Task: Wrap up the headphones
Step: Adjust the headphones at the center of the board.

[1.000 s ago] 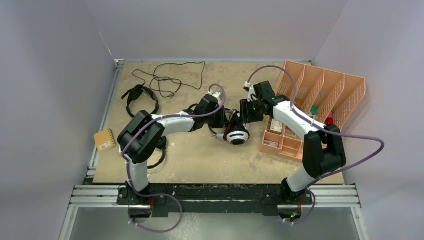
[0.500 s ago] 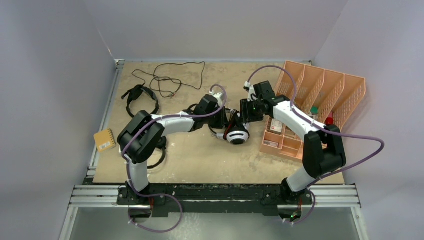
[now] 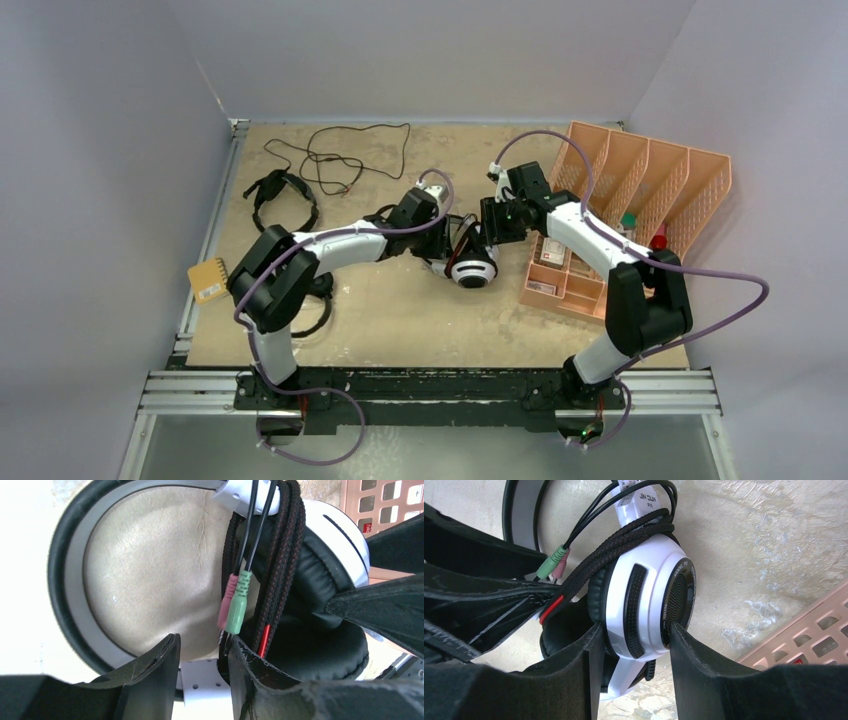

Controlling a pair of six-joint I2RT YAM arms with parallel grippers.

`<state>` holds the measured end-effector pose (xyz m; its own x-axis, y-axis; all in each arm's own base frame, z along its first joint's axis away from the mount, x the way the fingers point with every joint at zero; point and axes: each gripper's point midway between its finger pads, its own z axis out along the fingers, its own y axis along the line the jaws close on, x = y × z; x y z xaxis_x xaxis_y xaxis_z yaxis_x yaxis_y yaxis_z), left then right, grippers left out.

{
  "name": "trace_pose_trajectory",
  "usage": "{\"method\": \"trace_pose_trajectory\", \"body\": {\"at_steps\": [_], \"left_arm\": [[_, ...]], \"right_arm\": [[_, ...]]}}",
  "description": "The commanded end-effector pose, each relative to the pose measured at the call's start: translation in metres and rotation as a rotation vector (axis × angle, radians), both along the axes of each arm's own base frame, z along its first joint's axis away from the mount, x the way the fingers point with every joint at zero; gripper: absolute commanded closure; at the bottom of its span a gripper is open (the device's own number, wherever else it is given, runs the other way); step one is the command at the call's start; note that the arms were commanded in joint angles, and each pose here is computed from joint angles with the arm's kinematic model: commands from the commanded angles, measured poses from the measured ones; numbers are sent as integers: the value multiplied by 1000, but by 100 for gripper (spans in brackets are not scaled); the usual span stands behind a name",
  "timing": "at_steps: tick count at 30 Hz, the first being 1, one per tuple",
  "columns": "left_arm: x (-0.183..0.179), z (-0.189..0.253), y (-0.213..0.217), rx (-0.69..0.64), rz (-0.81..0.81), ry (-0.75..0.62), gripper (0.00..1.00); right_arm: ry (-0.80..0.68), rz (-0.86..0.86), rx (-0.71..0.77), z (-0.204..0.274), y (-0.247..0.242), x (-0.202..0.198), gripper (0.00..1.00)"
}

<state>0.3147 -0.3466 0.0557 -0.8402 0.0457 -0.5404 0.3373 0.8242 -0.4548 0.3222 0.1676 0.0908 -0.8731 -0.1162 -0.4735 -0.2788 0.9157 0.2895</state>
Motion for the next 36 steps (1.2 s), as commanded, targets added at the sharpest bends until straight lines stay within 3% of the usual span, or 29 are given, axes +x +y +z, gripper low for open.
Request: {"method": "trace_pose_trajectory", "body": {"at_steps": [1,10,16,27,33,36], "left_arm": [[14,50,3,16,-7,-138,60],[19,91,11,50,-54,-219,50],[33,123,-14,-60,-72,-260,45],[57,105,-56,-187,-57,-185,47],[62,81,-55,-138,-43,-159,47],[62,73,-52,-116,-36,-154,55]], "right_arm": [[-33,25,19,6,6,1,61],[-41,36,19,9,6,2,62],[-53,54,32,14,9,3,61],[-67,46,47,23,10,2,57],[-70,45,59,25,12,4,56],[-64,47,61,24,13,4,56]]}}
